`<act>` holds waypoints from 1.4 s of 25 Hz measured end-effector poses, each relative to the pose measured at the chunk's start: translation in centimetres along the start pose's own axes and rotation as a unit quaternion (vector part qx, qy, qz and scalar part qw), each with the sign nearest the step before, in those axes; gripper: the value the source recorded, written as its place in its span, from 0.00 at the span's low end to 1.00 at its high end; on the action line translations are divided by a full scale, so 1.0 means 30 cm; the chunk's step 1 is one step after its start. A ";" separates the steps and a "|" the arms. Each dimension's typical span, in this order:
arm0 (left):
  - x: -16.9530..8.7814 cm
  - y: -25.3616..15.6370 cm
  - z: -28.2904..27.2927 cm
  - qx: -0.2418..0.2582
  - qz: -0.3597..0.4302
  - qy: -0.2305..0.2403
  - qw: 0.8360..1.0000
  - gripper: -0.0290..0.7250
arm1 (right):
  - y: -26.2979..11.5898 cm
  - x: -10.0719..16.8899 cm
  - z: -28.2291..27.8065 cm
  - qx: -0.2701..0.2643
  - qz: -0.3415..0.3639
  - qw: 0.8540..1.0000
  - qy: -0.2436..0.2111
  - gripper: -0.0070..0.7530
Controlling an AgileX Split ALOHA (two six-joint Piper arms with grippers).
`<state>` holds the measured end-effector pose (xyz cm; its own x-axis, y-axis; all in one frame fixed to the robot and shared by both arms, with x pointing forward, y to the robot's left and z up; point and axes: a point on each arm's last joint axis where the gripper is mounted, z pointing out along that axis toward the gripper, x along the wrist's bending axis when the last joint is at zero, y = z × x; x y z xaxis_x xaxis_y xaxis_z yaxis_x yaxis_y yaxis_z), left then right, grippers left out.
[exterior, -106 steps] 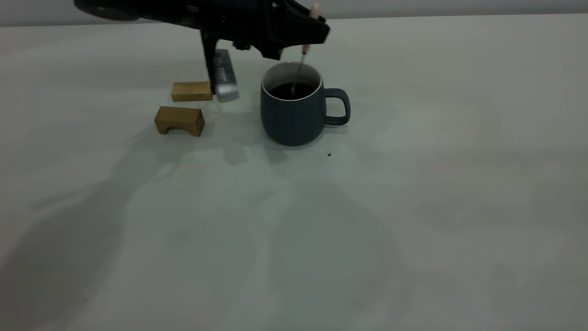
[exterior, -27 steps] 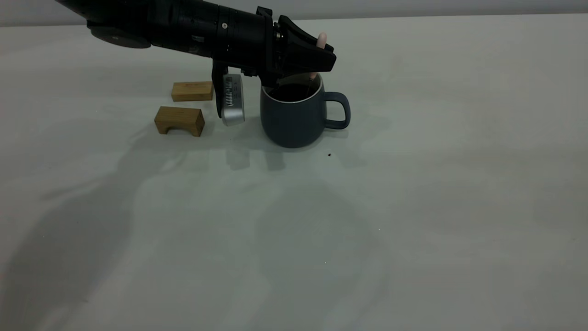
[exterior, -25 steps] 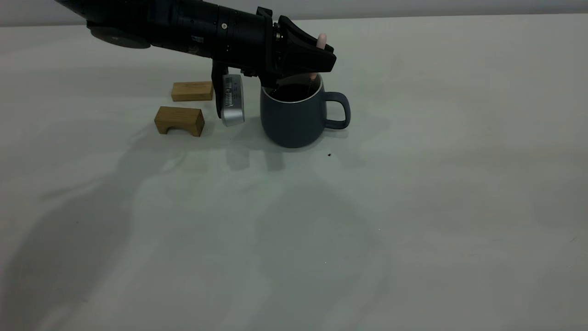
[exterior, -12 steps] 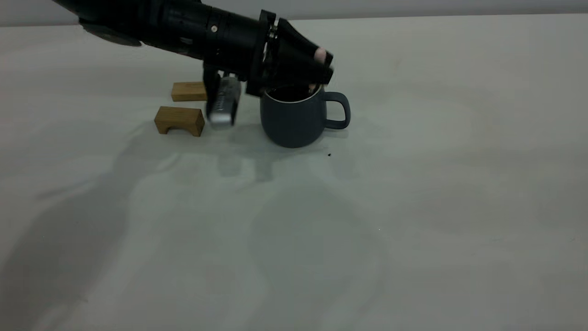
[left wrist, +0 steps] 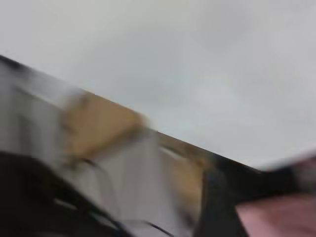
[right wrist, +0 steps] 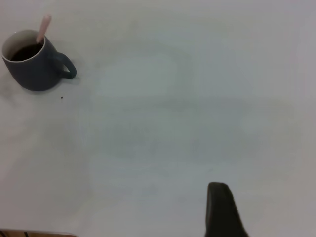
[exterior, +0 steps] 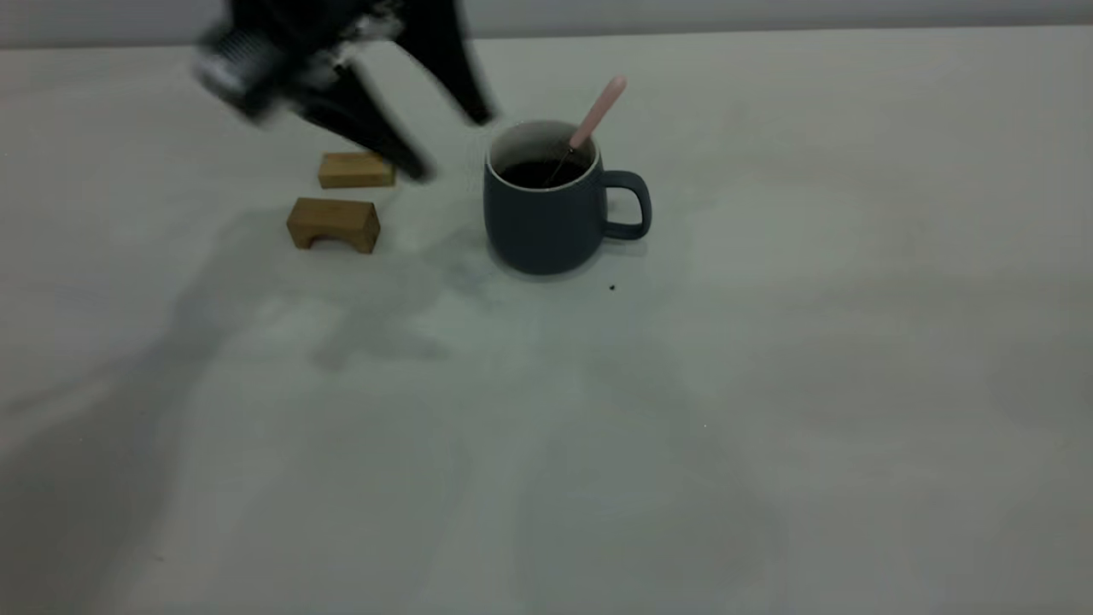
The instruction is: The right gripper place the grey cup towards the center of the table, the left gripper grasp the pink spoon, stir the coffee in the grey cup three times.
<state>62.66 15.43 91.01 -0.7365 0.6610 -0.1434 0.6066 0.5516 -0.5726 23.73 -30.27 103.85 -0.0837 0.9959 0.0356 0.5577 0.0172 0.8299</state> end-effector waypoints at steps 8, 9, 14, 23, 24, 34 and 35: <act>0.108 -0.141 -0.366 -0.280 0.127 0.097 0.947 0.54 | 0.000 0.000 0.000 0.000 0.000 1.000 0.000 0.66; 0.122 -0.167 -0.409 -0.307 0.139 0.101 0.936 0.52 | 0.000 0.000 0.000 0.000 0.000 1.000 0.000 0.66; 0.233 -0.396 -0.668 -0.480 0.250 0.143 0.829 0.43 | 0.000 0.000 0.000 0.000 0.000 1.000 0.000 0.66; 0.651 -0.784 -0.714 -0.530 0.457 0.113 0.705 0.36 | 0.000 0.000 0.000 0.000 0.000 1.000 0.000 0.66; 0.696 -0.785 -0.680 -0.533 0.468 0.105 0.697 0.36 | 0.000 0.000 0.000 0.000 0.000 1.000 0.000 0.66; 1.107 -0.710 -0.321 -0.539 0.439 0.066 0.716 0.36 | 0.000 0.000 0.000 0.000 0.000 1.000 0.000 0.66; 1.139 -0.708 -0.292 -0.543 0.430 0.064 0.719 0.36 | 0.000 0.000 0.000 0.000 0.000 1.000 0.000 0.66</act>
<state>27.25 30.76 105.34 0.0410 0.9980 0.0480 0.7479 -0.0625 0.6609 23.73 -30.27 103.85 -0.0837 0.9959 0.0356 0.5577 0.0172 0.8299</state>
